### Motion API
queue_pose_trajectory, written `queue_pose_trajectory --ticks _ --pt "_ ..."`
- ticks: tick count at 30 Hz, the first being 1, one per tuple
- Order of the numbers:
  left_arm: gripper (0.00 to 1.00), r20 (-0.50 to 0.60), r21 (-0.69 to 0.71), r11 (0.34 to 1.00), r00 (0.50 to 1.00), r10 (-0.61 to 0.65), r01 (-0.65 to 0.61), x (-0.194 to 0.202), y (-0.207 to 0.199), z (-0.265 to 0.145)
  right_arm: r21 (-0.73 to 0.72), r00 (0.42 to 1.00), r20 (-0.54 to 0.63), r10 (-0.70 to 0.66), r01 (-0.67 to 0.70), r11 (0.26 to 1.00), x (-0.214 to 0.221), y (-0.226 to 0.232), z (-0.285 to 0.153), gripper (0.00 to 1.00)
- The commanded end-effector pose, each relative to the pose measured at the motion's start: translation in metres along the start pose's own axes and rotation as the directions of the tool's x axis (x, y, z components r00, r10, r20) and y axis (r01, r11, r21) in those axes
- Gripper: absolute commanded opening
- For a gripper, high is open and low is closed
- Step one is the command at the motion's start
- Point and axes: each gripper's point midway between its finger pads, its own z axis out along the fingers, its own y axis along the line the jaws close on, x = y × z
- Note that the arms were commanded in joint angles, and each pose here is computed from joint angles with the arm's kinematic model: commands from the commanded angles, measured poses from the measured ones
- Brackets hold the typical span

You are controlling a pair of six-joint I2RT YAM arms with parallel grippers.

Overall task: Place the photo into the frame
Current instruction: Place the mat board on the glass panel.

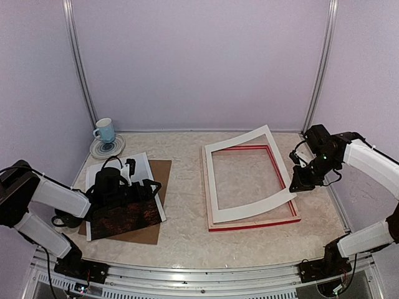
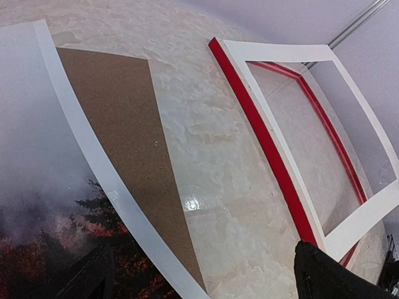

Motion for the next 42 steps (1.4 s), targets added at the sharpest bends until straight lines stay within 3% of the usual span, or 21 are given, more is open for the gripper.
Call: queue_pose_trajectory --ticks 1,23,42 --pt "0.99 0.017 0.007 1.0 1.0 -0.002 0.002 -0.004 0.001 -0.001 -0.02 1.0 0.014 -0.002 0.002 1.0 0.001 0.003 -0.011 0.1" --pt "0.99 0.018 0.009 1.0 1.0 -0.005 0.004 -0.004 0.0 -0.001 -0.108 0.997 0.061 -0.042 0.048 0.993 -0.014 0.024 -0.033 0.1" --pt "0.99 0.011 0.013 1.0 1.0 -0.009 0.008 -0.002 0.0 0.001 -0.019 0.994 0.099 -0.047 0.049 0.999 -0.017 0.012 -0.048 0.11"
